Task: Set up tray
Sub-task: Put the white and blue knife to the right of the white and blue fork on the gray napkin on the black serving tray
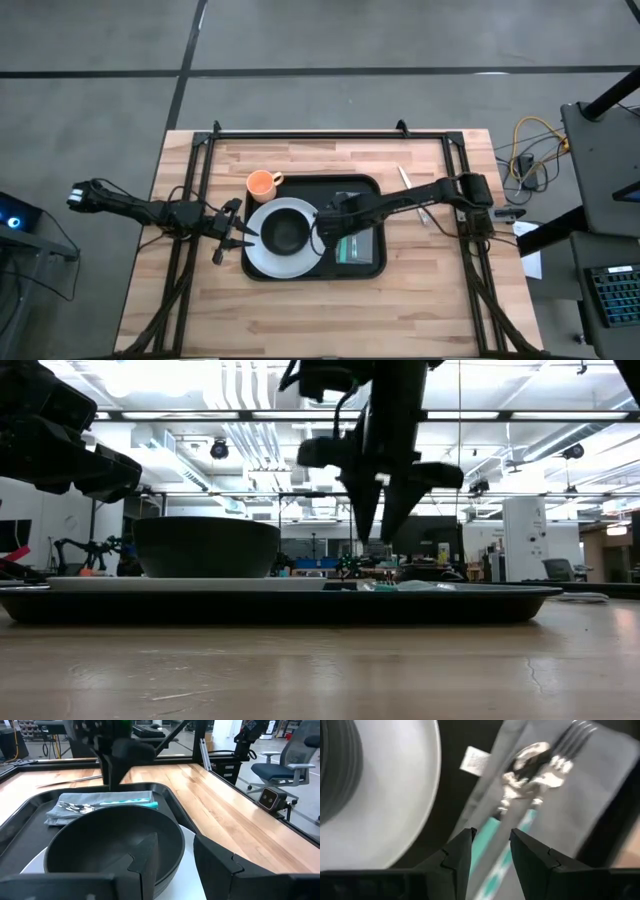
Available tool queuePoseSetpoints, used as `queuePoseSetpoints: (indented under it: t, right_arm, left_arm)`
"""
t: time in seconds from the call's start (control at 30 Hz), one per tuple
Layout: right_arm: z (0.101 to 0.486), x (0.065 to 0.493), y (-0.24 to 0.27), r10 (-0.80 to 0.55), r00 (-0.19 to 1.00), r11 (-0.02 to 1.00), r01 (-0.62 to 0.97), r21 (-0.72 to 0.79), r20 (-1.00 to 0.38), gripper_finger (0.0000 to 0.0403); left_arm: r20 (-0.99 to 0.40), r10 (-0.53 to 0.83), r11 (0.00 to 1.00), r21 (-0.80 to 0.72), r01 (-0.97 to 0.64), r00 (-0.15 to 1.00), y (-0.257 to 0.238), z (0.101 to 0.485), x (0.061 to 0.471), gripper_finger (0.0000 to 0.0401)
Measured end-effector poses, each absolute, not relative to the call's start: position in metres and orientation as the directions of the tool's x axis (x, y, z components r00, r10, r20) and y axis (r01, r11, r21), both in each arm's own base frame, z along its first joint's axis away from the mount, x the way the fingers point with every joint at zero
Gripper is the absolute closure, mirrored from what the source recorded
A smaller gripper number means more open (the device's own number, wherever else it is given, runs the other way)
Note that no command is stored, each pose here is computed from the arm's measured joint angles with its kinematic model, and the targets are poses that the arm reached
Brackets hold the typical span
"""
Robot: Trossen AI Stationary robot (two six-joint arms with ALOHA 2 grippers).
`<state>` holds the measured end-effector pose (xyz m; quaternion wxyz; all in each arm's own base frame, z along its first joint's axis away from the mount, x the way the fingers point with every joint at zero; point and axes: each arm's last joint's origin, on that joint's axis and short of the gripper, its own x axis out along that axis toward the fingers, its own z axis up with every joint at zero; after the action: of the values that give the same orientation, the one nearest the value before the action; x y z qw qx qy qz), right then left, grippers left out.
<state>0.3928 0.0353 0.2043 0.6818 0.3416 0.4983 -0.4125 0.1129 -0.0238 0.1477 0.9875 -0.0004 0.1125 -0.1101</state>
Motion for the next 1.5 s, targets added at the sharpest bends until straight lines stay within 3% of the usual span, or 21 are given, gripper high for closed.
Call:
queuePoseSetpoints:
  t: [0.3, 0.6, 0.83, 1.13, 1.5]
  right_arm:
    - [0.243, 0.349, 0.021, -0.318, 0.006, 0.417, 0.899, -0.134, -0.948, 0.028]
    - [0.258, 0.303, 0.011, -0.357, 0.029, 0.474, 0.867, -0.154, -0.934, 0.028]
    - [0.242, 0.252, -0.002, -0.351, -0.012, 0.453, 0.873, -0.181, -0.936, 0.028]
    - [0.216, 0.196, -0.027, -0.284, 0.058, 0.428, 0.901, -0.073, -0.957, 0.028]
    - [0.187, 0.168, -0.045, -0.212, 0.044, 0.406, 0.912, -0.047, -0.976, 0.028]
  left_arm:
    - [-0.222, -0.218, 0.976, -0.026, 0.218, 0.95, -0.024, 0.148, 0.113, 0.0292]
    - [-0.221, -0.218, 0.976, -0.026, 0.218, 0.951, -0.024, 0.148, 0.113, 0.0292]
    - [-0.222, -0.218, 0.976, -0.026, 0.217, 0.95, -0.024, 0.148, 0.113, 0.0292]
    - [-0.222, -0.218, 0.976, -0.026, 0.217, 0.951, -0.024, 0.148, 0.113, 0.0292]
    - [-0.221, -0.217, 0.976, -0.026, 0.217, 0.951, -0.024, 0.148, 0.113, 0.0292]
